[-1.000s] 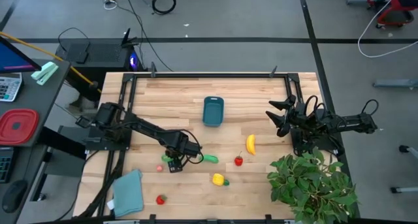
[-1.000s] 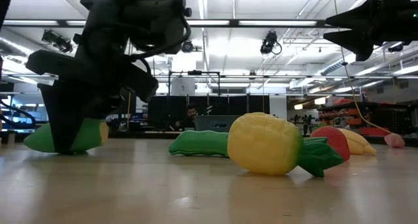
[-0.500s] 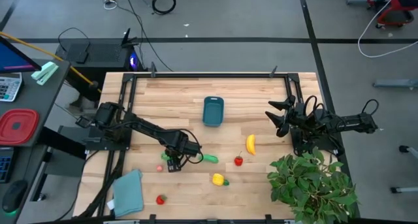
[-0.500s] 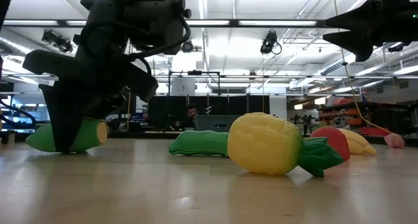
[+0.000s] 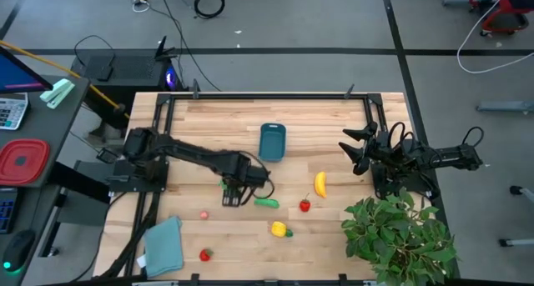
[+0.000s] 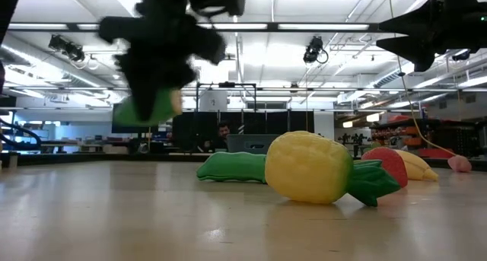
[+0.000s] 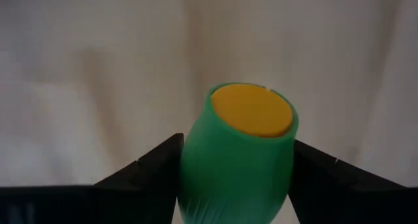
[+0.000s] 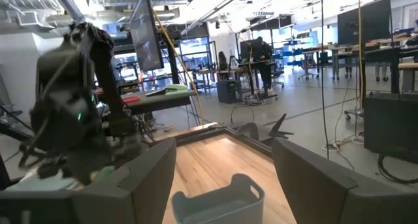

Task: Pick and placing Produce into tupperware
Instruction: Put the green corn into the blue bin

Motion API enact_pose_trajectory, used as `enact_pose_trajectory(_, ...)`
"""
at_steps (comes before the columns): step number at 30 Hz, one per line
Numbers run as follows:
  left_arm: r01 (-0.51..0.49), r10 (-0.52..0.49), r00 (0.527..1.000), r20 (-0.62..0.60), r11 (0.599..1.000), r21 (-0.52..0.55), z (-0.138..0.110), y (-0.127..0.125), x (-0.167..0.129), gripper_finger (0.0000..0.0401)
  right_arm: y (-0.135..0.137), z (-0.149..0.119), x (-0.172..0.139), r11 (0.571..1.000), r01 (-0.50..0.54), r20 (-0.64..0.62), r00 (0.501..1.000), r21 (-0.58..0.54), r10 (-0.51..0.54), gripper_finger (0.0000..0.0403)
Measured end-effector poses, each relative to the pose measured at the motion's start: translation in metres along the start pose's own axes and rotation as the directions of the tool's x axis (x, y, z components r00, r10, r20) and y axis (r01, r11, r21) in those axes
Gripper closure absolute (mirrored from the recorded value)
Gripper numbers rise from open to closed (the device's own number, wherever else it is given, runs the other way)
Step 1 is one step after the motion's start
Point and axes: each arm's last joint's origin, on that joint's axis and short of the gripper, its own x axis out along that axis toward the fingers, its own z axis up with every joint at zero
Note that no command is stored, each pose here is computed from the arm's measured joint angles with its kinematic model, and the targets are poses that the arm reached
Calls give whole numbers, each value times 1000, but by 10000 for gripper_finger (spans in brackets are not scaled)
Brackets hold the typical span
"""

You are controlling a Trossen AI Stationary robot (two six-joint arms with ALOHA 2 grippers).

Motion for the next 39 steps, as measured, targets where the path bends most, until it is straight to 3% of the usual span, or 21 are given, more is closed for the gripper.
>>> enact_pose_trajectory(7, -167, 160, 967, 199, 986, 18, 26, 60, -50, 166, 0, 0, 0, 1000, 1, 0, 1000, 0, -1, 139)
enact_pose_trajectory(13, -191, 252, 873, 418, 964, -182, 39, 135, -73, 161, -2, 0, 0, 998, 56, 5, 998, -2, -56, 139)
enact_pose_trajectory(18, -182, 163, 819, 550, 983, -20, 35, 178, -75, 171, -2, 0, 0, 998, 59, 5, 998, -3, -59, 139)
enact_pose_trajectory(23, -196, 135, 845, 517, 978, 65, 40, 192, -52, 158, -2, 0, 0, 998, 60, 2, 998, -4, -60, 139)
enact_pose_trajectory(29, -180, 101, 888, 448, 974, 138, 61, 194, -2, 157, -1, -2, 1, 998, 61, -12, 998, -22, -61, 139)
enact_pose_trajectory(32, -182, 103, 880, 465, 975, 129, 69, 195, 11, 163, -1, -2, 1, 998, 61, -16, 998, -19, -62, 139)
enact_pose_trajectory(39, -123, 86, 916, 392, 990, 70, 70, 206, 44, 153, -1, -4, 1, 998, 62, -31, 998, -15, -62, 139)
